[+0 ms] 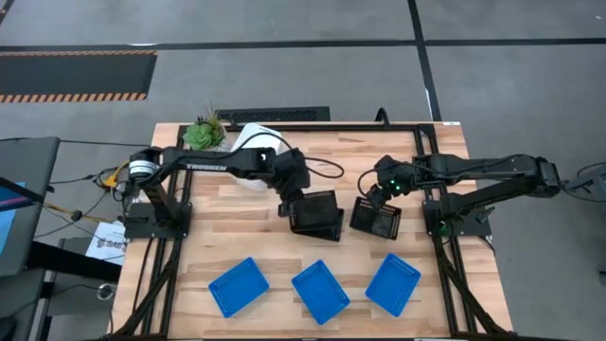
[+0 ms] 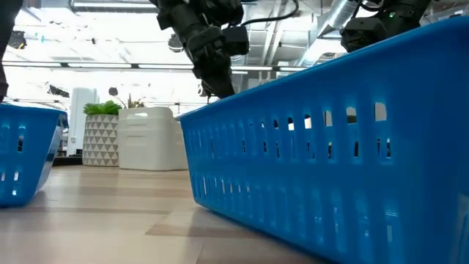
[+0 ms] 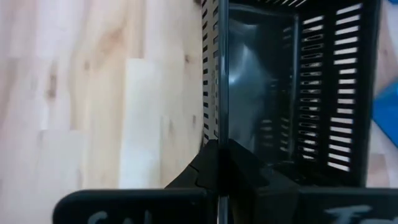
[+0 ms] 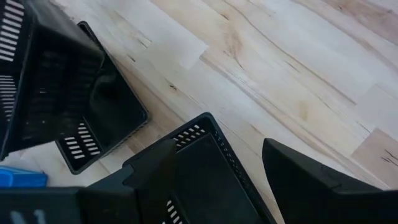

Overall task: Stack baskets by color
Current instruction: Stack the left black bin on the middle black bin

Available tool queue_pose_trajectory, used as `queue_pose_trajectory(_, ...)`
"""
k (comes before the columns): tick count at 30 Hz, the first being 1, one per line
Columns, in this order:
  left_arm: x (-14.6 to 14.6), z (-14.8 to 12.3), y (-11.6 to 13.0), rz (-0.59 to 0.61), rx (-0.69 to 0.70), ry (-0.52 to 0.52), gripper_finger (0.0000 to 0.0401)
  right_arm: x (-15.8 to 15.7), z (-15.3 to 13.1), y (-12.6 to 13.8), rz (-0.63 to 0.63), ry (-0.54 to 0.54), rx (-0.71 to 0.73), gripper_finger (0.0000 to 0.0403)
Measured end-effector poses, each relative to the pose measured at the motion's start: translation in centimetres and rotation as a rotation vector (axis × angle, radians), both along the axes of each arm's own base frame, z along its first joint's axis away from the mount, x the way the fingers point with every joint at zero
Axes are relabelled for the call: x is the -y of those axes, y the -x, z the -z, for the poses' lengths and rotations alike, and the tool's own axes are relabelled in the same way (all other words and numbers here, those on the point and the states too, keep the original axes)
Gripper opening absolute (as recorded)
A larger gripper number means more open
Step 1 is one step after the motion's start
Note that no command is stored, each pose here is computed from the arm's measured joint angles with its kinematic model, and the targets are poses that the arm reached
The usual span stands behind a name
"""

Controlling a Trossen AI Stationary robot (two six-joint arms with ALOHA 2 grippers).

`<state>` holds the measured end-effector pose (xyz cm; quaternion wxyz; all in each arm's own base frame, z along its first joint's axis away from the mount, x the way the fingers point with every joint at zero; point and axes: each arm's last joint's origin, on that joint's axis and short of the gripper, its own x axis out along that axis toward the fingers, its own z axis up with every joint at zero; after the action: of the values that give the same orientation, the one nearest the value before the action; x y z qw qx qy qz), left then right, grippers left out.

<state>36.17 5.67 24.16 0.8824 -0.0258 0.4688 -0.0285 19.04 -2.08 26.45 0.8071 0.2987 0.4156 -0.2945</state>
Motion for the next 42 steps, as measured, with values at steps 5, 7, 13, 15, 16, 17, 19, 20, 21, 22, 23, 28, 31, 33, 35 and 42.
queue_pose_trajectory(5,0.5,0.2,-0.1,0.082,-0.036,-0.004,0.0000,0.0,0.0,0.0,0.000,0.000,0.000,0.0264)
queue_pose_trajectory(7,0.5,0.3,0.0,0.104,-0.051,-0.016,0.0000,0.0,0.0,0.0,0.000,0.000,0.000,0.0264)
queue_pose_trajectory(13,0.5,0.4,0.2,0.110,-0.065,-0.016,0.0000,0.0,0.0,0.0,0.000,0.000,0.000,0.0264)
queue_pose_trajectory(15,0.6,0.4,0.2,0.111,-0.064,-0.013,0.0000,0.0,0.0,0.0,0.000,0.000,0.001,0.0264)
queue_pose_trajectory(16,0.6,0.4,0.2,0.112,-0.064,-0.003,0.0000,0.0,0.0,0.0,0.000,0.000,0.001,0.0264)
queue_pose_trajectory(17,0.7,0.4,0.2,0.117,-0.065,0.015,0.0000,0.0,0.0,0.0,0.000,0.000,0.001,0.0264)
queue_pose_trajectory(19,0.7,0.6,0.2,0.130,-0.074,0.040,0.0000,0.0,0.0,0.0,0.000,0.000,0.001,0.0264)
queue_pose_trajectory(20,0.8,0.8,0.0,0.133,-0.076,0.044,0.0000,0.0,0.0,0.0,0.000,0.000,0.001,0.0264)
queue_pose_trajectory(21,0.9,1.1,0.0,0.137,-0.091,0.046,0.0000,0.0,0.0,0.0,0.000,0.000,0.001,0.0264)
queue_pose_trajectory(22,0.9,1.5,0.0,0.142,-0.113,0.050,0.0000,0.0,0.0,0.0,0.001,0.000,0.001,0.0264)
queue_pose_trajectory(23,1.0,1.7,-0.1,0.147,-0.113,0.049,0.0000,0.0,0.0,0.0,0.005,-0.002,0.001,0.0264)
queue_pose_trajectory(28,1.2,2.7,-0.5,0.145,-0.144,0.059,0.0000,0.0,0.0,0.0,0.008,-0.004,0.001,0.0264)
queue_pose_trajectory(31,1.2,3.2,-0.6,0.135,-0.160,0.060,0.0000,0.0,0.0,0.0,0.010,-0.005,0.002,0.0264)
queue_pose_trajectory(33,1.2,3.4,-0.4,0.126,-0.193,0.063,0.0000,0.0,0.0,0.0,0.010,-0.005,0.002,0.0264)
queue_pose_trajectory(35,1.1,4.0,-0.7,0.101,-0.209,0.058,0.0000,0.0,0.0,0.0,0.014,-0.007,0.003,0.0264)
queue_pose_trajectory(42,0.5,6.9,-1.3,-0.090,-0.318,0.118,0.0000,0.0,0.0,0.0,0.016,-0.007,0.004,0.0264)
